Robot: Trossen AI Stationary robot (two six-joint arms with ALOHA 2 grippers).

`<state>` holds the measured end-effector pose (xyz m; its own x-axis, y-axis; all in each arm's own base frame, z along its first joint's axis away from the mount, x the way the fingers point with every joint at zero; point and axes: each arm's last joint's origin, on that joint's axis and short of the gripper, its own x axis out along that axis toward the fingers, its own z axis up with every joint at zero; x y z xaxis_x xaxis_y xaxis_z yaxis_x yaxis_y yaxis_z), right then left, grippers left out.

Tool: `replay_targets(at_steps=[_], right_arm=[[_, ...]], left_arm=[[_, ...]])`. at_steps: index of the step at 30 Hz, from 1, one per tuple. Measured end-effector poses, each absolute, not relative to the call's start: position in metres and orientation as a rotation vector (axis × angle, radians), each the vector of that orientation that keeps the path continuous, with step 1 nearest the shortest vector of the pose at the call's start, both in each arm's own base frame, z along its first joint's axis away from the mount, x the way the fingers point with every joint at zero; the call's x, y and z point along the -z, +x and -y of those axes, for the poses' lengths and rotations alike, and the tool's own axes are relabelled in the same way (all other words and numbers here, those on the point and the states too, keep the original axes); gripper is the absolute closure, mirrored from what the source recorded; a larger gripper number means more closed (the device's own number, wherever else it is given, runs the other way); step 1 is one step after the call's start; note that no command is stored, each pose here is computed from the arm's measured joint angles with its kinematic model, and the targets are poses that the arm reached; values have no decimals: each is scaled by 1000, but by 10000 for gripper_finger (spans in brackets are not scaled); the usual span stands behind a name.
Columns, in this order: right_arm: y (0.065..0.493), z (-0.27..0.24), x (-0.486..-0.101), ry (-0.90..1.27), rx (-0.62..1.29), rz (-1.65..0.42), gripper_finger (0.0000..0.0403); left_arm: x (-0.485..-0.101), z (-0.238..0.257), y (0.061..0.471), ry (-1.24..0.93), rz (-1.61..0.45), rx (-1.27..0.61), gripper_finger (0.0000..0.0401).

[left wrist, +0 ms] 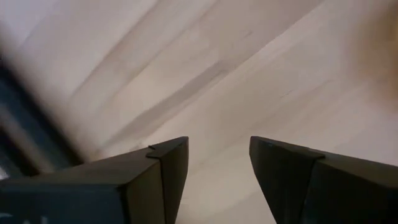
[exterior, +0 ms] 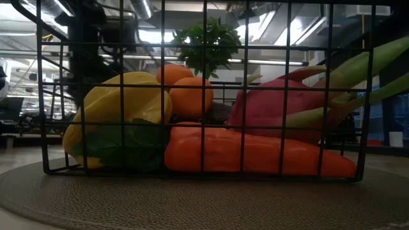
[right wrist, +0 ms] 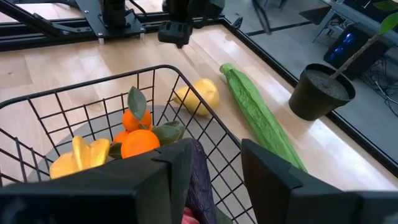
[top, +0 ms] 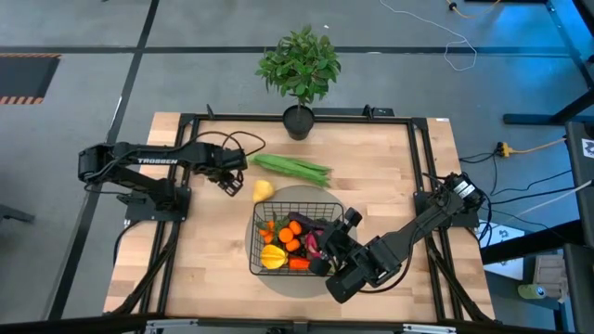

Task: Build produce basket
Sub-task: Put the pear into the black wire basket

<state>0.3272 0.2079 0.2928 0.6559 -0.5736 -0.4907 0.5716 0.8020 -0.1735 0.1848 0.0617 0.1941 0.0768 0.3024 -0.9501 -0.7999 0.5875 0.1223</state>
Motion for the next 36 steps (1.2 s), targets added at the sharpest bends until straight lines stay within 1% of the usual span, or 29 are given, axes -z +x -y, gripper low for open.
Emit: replay_targets(at_steps=[3, 8, 12, 14, 17, 21, 24, 30, 33, 36], right_arm=[[327, -208, -293, -4, 649, -557, 267], [327, -208, -293, -4, 649, -557, 267], [327, -208, -292, 6, 638, -573, 267], [327, -208, -292, 7, 636, -576, 267], [327, -209, -290, 12, 633, -580, 267], [327, -208, -284, 4, 634, -588, 267], [325, -207, -278, 7, 644, -596, 267], [325, -207, -275, 42, 662, -587, 267], [325, -207, -275, 44, 661, -586, 267], [325, -207, -275, 45, 661, -585, 267]], left_arm=[[-196, -64, 195, -431, -1163, -791, 241], [-209, -69, 213, -340, -963, -648, 241], [-215, -68, 225, -353, -864, -460, 241], [-215, -66, 227, -391, -854, -393, 241], [-210, -65, 228, -442, -889, -384, 241], [-208, -64, 228, -454, -905, -374, 241], [-210, -63, 231, -423, -876, -332, 241], [-221, -57, 244, -388, -734, -146, 241], [-218, -58, 249, -397, -723, -118, 241], [-210, -60, 252, -420, -753, -131, 241]])
